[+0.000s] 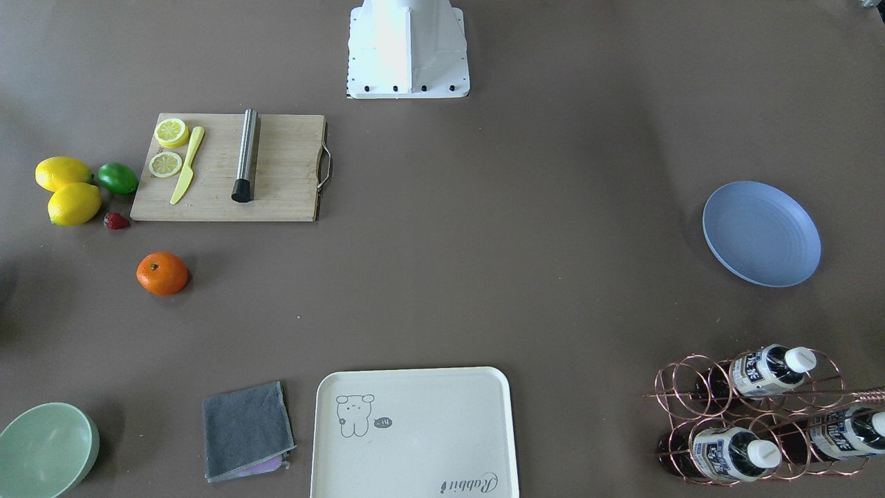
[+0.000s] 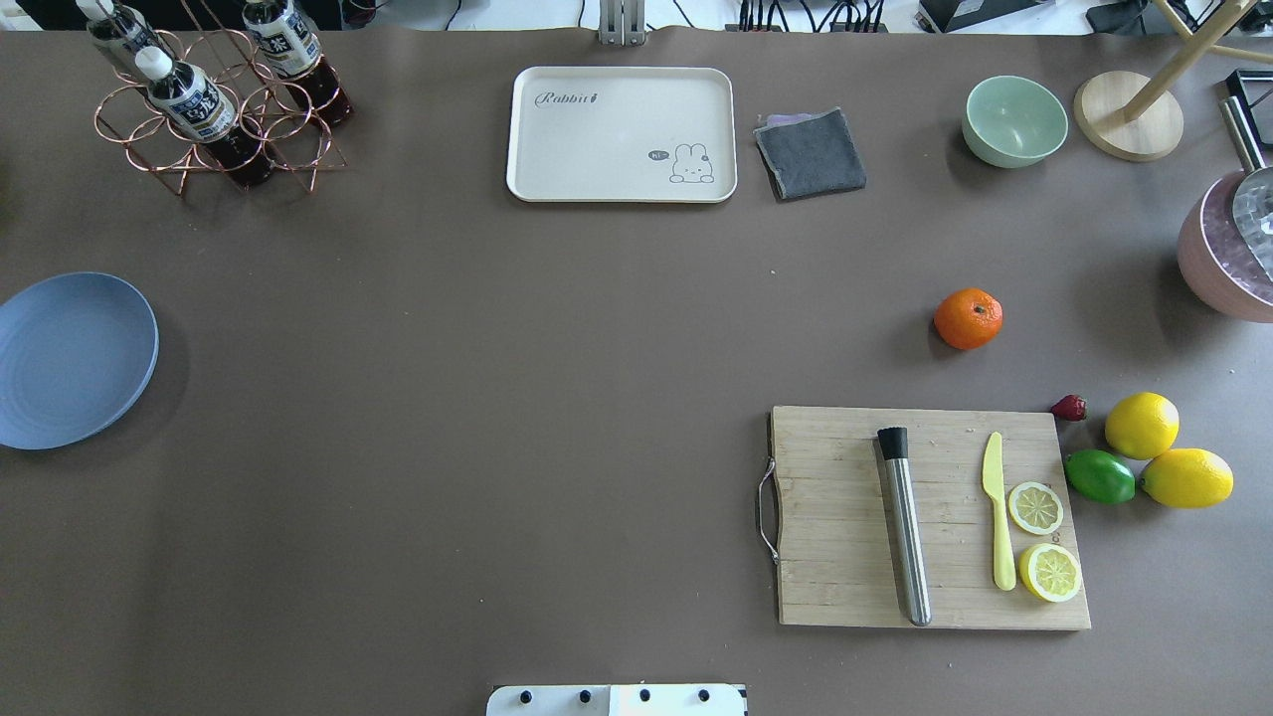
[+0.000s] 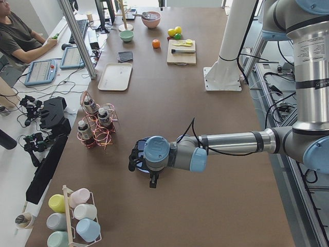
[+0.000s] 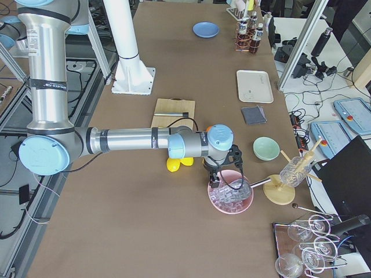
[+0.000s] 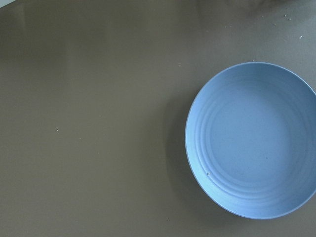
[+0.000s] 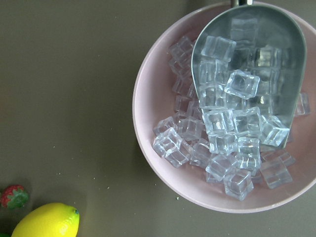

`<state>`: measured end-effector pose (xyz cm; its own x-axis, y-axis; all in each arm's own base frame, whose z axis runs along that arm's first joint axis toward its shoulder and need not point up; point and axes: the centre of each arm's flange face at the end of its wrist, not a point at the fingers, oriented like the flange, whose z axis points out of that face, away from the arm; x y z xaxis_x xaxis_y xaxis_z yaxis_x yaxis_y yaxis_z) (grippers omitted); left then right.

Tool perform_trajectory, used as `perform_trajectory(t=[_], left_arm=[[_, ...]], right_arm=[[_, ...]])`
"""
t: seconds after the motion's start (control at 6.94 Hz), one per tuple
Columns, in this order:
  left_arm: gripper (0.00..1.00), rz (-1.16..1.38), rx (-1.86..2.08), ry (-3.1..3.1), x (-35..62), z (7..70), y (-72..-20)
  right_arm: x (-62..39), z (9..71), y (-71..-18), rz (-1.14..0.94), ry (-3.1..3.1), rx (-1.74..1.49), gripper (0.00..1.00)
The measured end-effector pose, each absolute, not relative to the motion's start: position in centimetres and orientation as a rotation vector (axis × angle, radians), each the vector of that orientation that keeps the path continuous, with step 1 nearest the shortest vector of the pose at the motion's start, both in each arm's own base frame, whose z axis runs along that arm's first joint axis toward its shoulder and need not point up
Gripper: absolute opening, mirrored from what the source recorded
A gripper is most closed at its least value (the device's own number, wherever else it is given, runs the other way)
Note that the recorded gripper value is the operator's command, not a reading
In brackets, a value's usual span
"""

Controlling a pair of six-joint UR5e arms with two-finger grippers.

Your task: Pick orange to plate

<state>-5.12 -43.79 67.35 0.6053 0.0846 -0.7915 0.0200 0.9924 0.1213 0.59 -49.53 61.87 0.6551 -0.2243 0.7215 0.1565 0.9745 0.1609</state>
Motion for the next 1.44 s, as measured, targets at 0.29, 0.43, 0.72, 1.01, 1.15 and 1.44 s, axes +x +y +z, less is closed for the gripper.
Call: perform_trajectory(t=[0.29,0.43,0.72,1.01,1.15,1.44], left_arm=[[0.97,0.014,0.13,0.924,-3.2,69.9,-47.2],[0.96,-0.003,0.14,0.912,-1.0,70.7,-48.3],[0.93,-0.005,0.15,0.892,3.3,71.6,-48.7],[0.92,0.019,0.146,0.884,6.5,72.4,-48.4],[0.89,0.033,0.141,0.885,7.7,72.5,-48.3],[0.79,0.056,0.133,0.884,9.3,72.6,-48.2]], right_arm=[[0.5,61.9,-49.5,-0.217,-0.829,0.086,1.0],[0.5,62.0,-49.5,-0.217,-0.829,0.086,1.0],[0.5,62.0,-49.5,-0.218,-0.829,0.084,1.0],[0.5,62.1,-49.4,-0.219,-0.826,0.084,1.0],[0.5,62.1,-49.4,-0.218,-0.824,0.084,1.0],[0.4,62.1,-49.5,-0.221,-0.821,0.084,1.0]])
